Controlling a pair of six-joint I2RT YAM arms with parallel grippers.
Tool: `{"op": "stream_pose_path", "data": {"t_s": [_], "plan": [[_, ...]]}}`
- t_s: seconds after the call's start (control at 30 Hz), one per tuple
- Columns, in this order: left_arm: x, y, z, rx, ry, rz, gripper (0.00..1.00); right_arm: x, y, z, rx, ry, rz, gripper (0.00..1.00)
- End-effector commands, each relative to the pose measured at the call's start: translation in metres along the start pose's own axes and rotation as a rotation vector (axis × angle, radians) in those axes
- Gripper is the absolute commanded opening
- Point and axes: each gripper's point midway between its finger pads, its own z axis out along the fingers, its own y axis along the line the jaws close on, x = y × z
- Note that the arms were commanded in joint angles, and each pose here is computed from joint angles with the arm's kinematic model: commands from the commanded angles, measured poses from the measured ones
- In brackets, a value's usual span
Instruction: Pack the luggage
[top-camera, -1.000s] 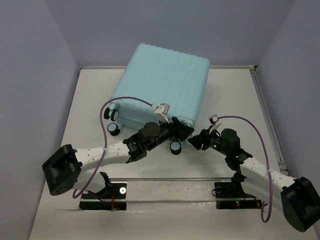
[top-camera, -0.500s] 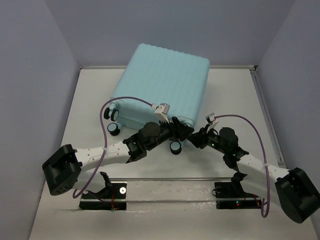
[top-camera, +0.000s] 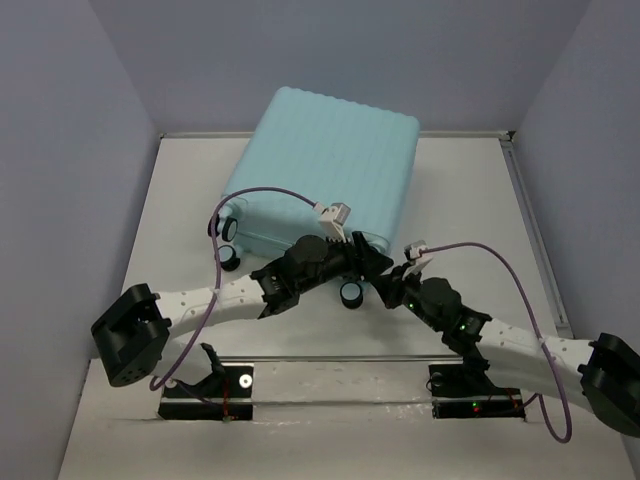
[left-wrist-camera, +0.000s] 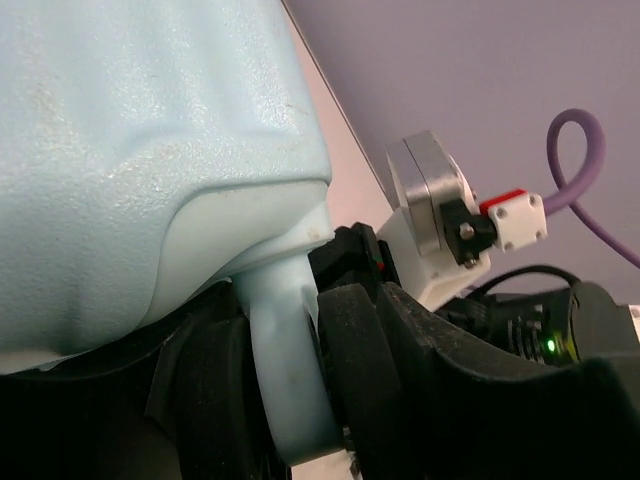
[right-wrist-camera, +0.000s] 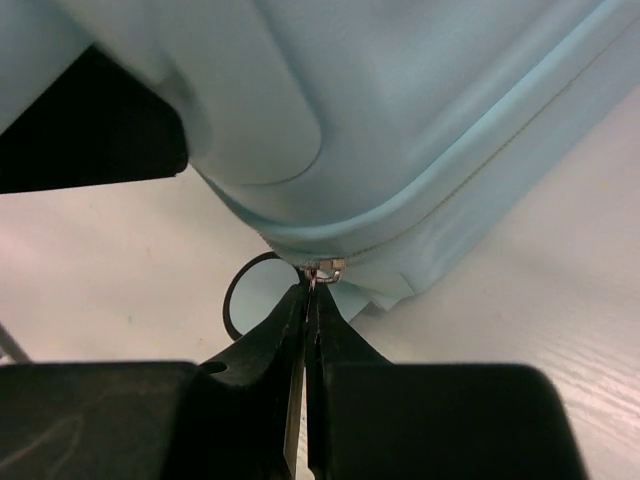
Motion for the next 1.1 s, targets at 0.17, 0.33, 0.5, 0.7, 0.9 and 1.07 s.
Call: {"op": "stream_pose_path", "data": {"t_s": [0.17, 0.33, 0.5, 0.7, 0.9, 1.07], "plan": [[-0.067, -0.07, 0.026, 0.217, -0.112, 0.001, 0.06, -0.005, 0.105, -0.004, -0.183, -0.173, 0.061, 0.07], [-0.087, -0.085, 0.022, 0.273, -0.095, -0.035, 0.06, -0.01, 0.156, 0.024, -0.263, -0.331, 0.013, 0.07], [-0.078, -0.093, 0.017, 0.318, -0.016, -0.09, 0.06, -0.008, 0.161, 0.052, -0.191, -0.406, 0.016, 0.07], [-0.075, -0.121, 0.018, 0.413, 0.071, -0.12, 0.12, -0.021, 0.2, 0.072, -0.261, -0.501, -0.004, 0.07], [-0.08, -0.124, 0.006, 0.392, 0.069, -0.061, 0.73, -0.004, 0.202, 0.066, -0.323, -0.43, 0.08, 0.07], [-0.101, -0.097, -0.011, 0.303, 0.009, 0.015, 0.99, -0.007, 0.129, 0.034, -0.116, -0.431, 0.151, 0.07]]}}
